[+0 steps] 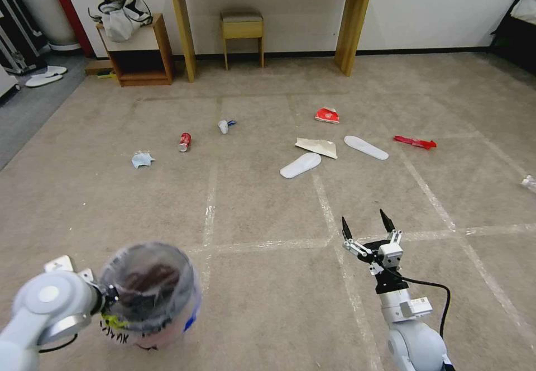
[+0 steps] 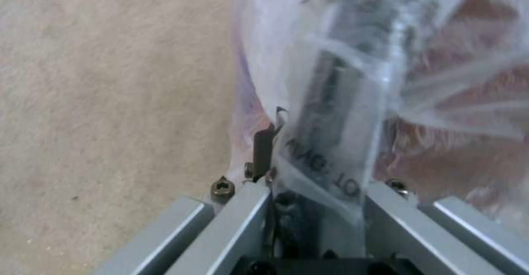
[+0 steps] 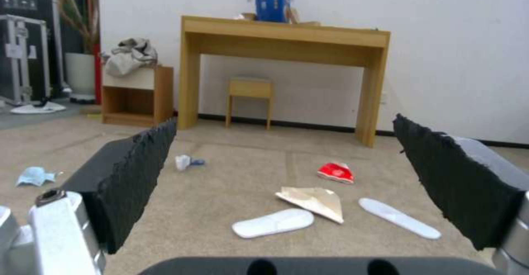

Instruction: Pick up the trash bin and place the garbage on the floor into it.

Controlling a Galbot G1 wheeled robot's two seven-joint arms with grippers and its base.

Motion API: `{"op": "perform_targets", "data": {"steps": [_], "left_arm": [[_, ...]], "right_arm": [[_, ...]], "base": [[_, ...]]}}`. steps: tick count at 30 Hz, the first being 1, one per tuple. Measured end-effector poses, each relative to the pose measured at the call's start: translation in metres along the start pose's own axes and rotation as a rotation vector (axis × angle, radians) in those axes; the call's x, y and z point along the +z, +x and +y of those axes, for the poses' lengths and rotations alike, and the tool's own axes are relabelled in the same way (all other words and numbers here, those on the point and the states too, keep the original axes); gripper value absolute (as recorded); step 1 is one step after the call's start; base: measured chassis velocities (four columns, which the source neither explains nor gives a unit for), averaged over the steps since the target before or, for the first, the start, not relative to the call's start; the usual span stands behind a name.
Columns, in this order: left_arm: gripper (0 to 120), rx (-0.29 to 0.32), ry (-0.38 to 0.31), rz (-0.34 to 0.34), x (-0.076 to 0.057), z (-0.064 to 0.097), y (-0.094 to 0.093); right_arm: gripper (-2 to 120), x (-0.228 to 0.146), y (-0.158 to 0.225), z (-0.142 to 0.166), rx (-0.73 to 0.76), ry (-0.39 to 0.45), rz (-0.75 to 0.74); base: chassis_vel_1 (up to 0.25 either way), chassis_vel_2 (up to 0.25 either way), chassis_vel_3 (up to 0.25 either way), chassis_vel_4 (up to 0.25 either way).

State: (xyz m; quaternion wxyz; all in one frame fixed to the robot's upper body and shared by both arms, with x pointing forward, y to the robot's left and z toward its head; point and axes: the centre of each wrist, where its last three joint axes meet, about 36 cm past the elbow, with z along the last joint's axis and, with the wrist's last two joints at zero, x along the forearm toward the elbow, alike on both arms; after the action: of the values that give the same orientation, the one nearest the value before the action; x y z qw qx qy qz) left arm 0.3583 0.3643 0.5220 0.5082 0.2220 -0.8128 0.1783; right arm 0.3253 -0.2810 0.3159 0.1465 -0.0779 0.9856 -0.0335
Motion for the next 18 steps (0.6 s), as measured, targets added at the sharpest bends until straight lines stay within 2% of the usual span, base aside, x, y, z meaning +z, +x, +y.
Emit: {"op": "perform_targets", "data": {"steps": [1,3,6,18], "left_arm": [[0,0.000,0.000,0.000,0.000,0.000,0.000],[0,0.012,-0.015,-0.009,0.001,-0.003,0.016],[0,0.017,-0.019,-0.011,-0.001,-0.003,0.025],[0,0.030,-0.010,-0.030,-0.004,0.004,0.043]], "right_arm": [[100,0.000,0.000,0.000,0.000,0.000,0.000],[100,0.001,0.000,0.001,0.006,0.000,0.002],[100,0.001,0.000,0.001,0.008,0.000,0.001],[100,0.000,0.001,0.003,0.041,0.007,0.006]], "base": [[0.000,0.000,0.000,0.000],[0.000,0.000,0.000,0.000],[0.000,0.000,0.000,0.000],[0.000,0.000,0.000,0.000]]}}
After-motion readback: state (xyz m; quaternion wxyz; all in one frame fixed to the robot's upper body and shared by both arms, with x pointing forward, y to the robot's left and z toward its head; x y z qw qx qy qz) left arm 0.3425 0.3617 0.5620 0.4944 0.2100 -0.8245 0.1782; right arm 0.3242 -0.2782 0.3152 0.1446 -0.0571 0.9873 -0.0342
